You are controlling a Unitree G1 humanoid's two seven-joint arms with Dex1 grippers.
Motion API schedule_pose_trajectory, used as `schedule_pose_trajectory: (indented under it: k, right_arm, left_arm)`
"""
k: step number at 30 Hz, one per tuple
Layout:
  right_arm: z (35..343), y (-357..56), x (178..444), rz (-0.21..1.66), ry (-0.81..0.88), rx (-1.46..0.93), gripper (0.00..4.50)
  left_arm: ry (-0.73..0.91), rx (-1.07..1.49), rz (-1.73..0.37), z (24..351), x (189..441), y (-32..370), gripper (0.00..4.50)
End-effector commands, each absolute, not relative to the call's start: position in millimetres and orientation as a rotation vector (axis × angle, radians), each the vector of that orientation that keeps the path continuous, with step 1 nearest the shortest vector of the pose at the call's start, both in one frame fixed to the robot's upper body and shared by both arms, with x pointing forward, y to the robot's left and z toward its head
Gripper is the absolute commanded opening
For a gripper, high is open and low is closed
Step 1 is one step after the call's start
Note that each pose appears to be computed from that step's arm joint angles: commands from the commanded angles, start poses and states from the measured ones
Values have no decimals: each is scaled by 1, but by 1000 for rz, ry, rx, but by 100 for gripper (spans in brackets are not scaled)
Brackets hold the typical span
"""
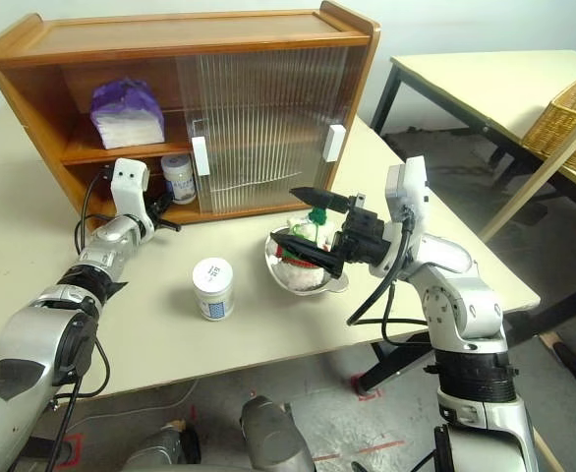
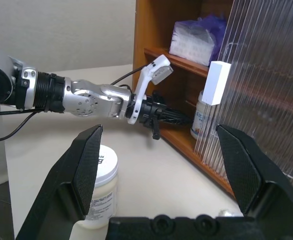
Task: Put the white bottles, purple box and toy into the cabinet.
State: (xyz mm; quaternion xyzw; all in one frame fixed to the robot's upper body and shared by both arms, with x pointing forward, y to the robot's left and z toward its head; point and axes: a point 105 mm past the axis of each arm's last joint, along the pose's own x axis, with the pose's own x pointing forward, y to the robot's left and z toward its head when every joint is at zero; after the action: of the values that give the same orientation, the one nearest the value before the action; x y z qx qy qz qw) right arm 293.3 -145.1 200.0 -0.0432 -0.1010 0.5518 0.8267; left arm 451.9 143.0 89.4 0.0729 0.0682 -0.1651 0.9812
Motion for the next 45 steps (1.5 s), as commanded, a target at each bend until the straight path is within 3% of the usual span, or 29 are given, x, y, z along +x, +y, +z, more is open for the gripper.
schedule_pose_trajectory:
  k: [1, 12, 18, 22, 25, 29, 32, 37, 45]
  right_arm:
    - [203, -148, 291, 1166, -220, -97, 450]
    - [201, -148, 289, 1166, -221, -90, 450]
    - [200, -149, 291, 1178, -217, -91, 450]
    - [201, -149, 290, 1205, -225, -96, 450]
    - [201, -147, 290, 1222, -232, -99, 450]
    - [200, -143, 293, 1241, -234, -98, 450]
    - [201, -140, 294, 1261, -233, -97, 450]
    - [201, -139, 291, 1300, -227, -111, 450]
    - [198, -138, 286, 1328, -207, -129, 450]
  left_arm:
    - [130, 170, -370, 93, 453, 134, 4]
    - [117, 126, -365, 86, 444, 157, 4]
    - [61, 88, -515, 81, 410, 175, 4]
    - [104, 131, -673, 70, 368, 188, 96]
    - [140, 172, -848, 69, 334, 193, 201]
    - [199, 244, -945, 67, 313, 206, 339]
    - [213, 226, -1157, 63, 286, 192, 445]
    - [200, 227, -1344, 54, 269, 160, 445]
    - [200, 248, -1386, 41, 276, 127, 445]
